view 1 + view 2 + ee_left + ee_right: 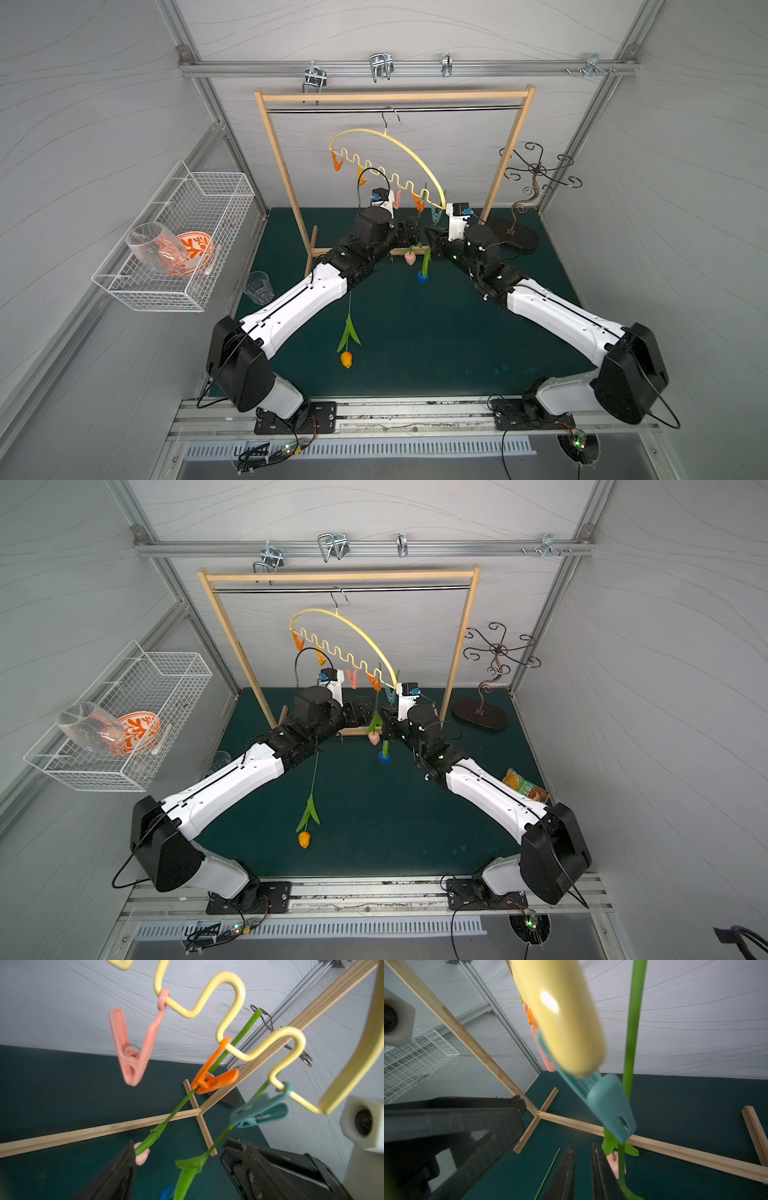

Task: Dry the flowers on a clothes hanger
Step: Clamp the flower onto the hanger, then pick up the flower at the center of the board.

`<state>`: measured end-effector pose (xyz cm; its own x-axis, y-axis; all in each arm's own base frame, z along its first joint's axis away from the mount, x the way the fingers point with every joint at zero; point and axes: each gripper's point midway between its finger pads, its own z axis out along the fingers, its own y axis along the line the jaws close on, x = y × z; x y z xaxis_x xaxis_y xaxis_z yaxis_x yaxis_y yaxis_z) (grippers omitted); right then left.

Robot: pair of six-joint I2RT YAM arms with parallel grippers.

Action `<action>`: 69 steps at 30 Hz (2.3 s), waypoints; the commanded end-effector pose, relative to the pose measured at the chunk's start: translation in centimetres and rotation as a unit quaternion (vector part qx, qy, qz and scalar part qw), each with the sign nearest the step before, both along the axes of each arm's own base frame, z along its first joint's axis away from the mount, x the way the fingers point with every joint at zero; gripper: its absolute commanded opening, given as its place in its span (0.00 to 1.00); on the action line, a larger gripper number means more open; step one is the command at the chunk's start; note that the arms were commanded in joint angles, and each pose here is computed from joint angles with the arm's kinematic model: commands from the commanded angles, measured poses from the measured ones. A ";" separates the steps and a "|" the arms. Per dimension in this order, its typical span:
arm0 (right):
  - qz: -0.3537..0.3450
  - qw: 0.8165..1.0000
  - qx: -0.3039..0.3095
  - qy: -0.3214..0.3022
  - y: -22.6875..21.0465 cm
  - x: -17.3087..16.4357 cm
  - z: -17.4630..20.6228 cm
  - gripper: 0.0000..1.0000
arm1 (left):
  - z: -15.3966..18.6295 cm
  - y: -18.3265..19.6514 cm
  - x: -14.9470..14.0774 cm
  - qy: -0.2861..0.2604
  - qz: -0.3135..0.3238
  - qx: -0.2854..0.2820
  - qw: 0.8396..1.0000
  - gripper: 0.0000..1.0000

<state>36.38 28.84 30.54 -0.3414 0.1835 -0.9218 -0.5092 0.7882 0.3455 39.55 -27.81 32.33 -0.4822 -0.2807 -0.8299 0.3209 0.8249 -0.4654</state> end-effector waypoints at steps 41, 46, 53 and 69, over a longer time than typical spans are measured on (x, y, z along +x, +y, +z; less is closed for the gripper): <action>0.031 0.975 -0.180 0.129 3.9 -15.9 -11.7 0.42 | -22.3 26.4 -14.0 0.247 0.402 0.058 0.880 0.93; 0.056 0.961 -0.205 0.176 9.2 -15.2 -14.2 0.44 | -24.9 30.0 -15.8 0.294 0.465 -0.027 0.835 0.93; 0.061 0.931 -0.265 0.244 16.1 -13.7 -20.6 0.48 | -25.1 33.2 -17.9 0.303 0.540 -0.042 0.784 0.95; 0.072 0.912 -0.268 0.301 21.9 -12.5 -26.8 0.48 | -23.0 33.9 -18.9 0.224 0.541 -0.072 0.808 0.95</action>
<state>23.78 50.31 4.52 -0.7764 -0.3480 -0.5254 -0.4890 0.8586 0.1541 20.07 5.93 8.49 -0.1544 -0.8275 -0.5399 -0.8093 0.4194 -0.4113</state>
